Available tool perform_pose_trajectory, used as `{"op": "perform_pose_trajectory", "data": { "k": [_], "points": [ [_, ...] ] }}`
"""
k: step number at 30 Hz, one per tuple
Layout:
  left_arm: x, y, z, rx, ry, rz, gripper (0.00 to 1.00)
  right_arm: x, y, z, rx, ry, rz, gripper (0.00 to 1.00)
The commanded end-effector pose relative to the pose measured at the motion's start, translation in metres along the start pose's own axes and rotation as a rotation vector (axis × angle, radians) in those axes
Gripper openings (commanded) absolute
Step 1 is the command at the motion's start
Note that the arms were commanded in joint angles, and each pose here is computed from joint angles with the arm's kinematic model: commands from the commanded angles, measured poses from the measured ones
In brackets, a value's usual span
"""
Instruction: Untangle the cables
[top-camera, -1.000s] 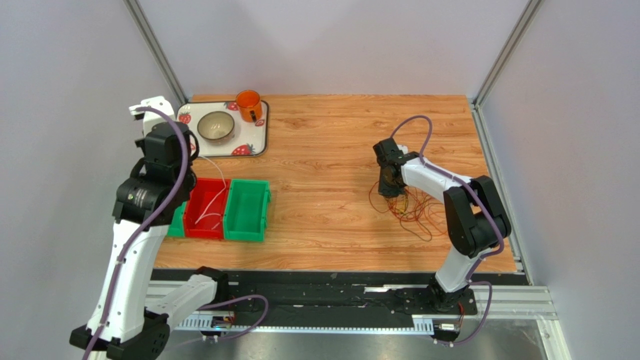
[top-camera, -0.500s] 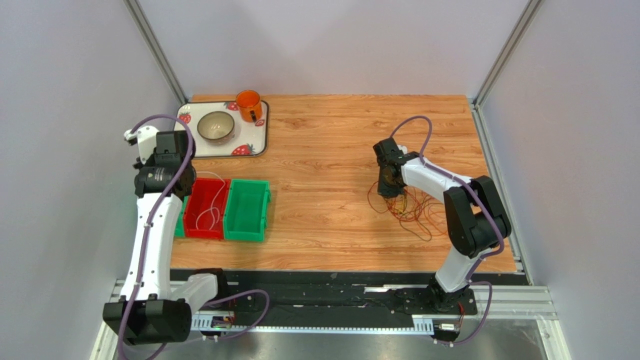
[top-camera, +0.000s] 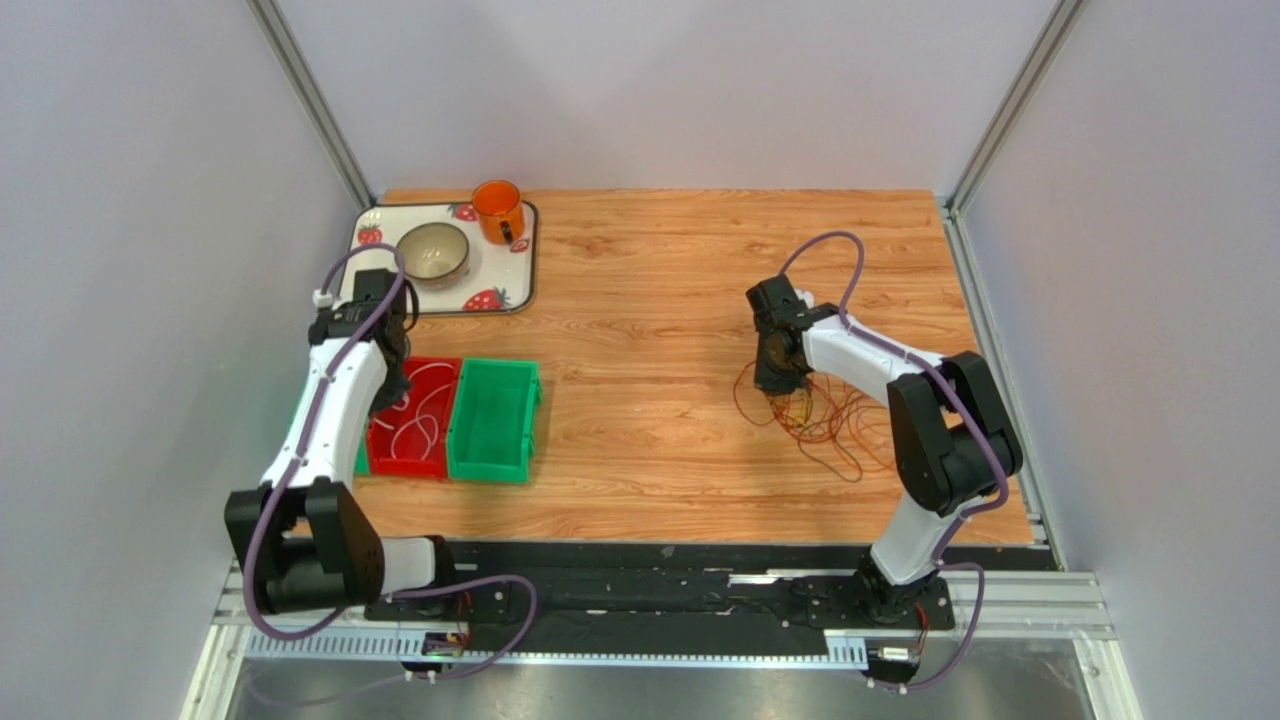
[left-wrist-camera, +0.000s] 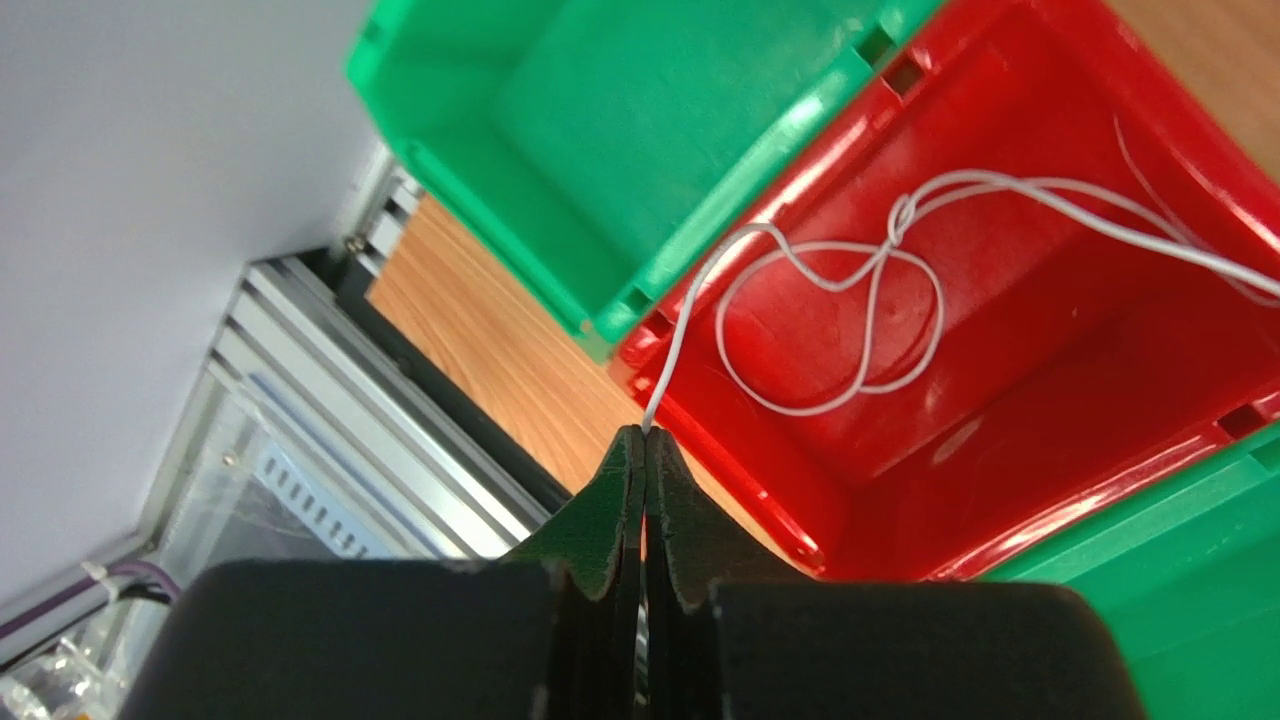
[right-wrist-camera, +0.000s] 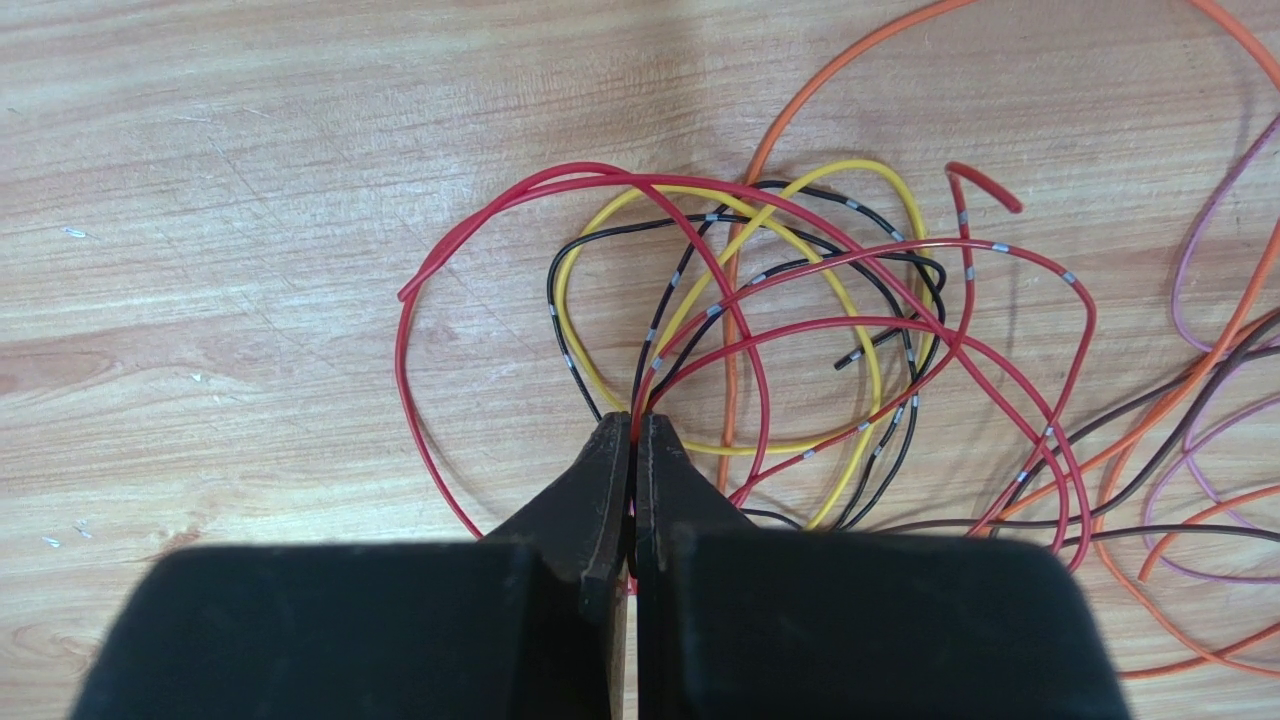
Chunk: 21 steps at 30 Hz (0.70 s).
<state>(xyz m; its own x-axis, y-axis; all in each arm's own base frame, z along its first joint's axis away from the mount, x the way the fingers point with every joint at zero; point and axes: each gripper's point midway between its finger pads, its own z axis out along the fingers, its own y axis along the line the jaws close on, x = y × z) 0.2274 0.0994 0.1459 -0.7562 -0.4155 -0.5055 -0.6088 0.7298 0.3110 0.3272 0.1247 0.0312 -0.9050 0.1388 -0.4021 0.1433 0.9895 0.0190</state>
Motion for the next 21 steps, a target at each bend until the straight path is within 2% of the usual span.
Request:
{"op": "perform_pose_trajectory", "data": {
  "k": [1,5,8,9,10,11,13,14,15,17,21],
  "points": [
    [0.018,-0.026,0.007,0.097,0.107,-0.006,0.0,-0.009,0.003,-0.006,-0.03,-0.043,0.003,0.0],
    [0.03,-0.052,0.013,0.191,0.186,-0.026,0.0,-0.011,0.004,-0.007,-0.033,-0.052,0.005,0.0],
    [0.022,-0.05,0.004,0.203,0.164,-0.021,0.0,-0.009,0.007,-0.007,-0.049,-0.043,0.004,0.0],
    [0.018,-0.048,0.0,0.21,0.144,-0.029,0.04,-0.01,0.012,-0.007,-0.073,-0.048,0.002,0.0],
    [0.018,-0.046,-0.003,0.222,0.127,-0.028,0.18,-0.008,0.022,-0.01,-0.132,-0.037,-0.002,0.0],
    [0.013,-0.043,-0.012,0.244,0.082,-0.047,0.38,-0.007,0.028,-0.012,-0.171,-0.034,-0.015,0.0],
    [0.013,-0.039,-0.017,0.261,0.046,-0.046,0.55,-0.012,0.044,-0.019,-0.242,-0.059,-0.031,0.0],
    [0.011,-0.036,-0.022,0.272,0.024,-0.05,0.7,-0.009,0.057,-0.025,-0.287,-0.051,-0.058,0.0],
    [0.013,-0.03,-0.023,0.249,0.026,-0.044,0.8,-0.016,0.065,-0.033,-0.312,-0.067,-0.072,0.0],
    [0.011,-0.023,-0.027,0.229,0.011,-0.053,0.84,-0.016,0.08,-0.041,-0.341,-0.063,-0.107,0.0],
    [0.007,-0.016,-0.036,0.23,-0.024,-0.062,0.85,-0.02,0.107,-0.06,-0.365,-0.075,-0.17,0.0]
  ]
}}
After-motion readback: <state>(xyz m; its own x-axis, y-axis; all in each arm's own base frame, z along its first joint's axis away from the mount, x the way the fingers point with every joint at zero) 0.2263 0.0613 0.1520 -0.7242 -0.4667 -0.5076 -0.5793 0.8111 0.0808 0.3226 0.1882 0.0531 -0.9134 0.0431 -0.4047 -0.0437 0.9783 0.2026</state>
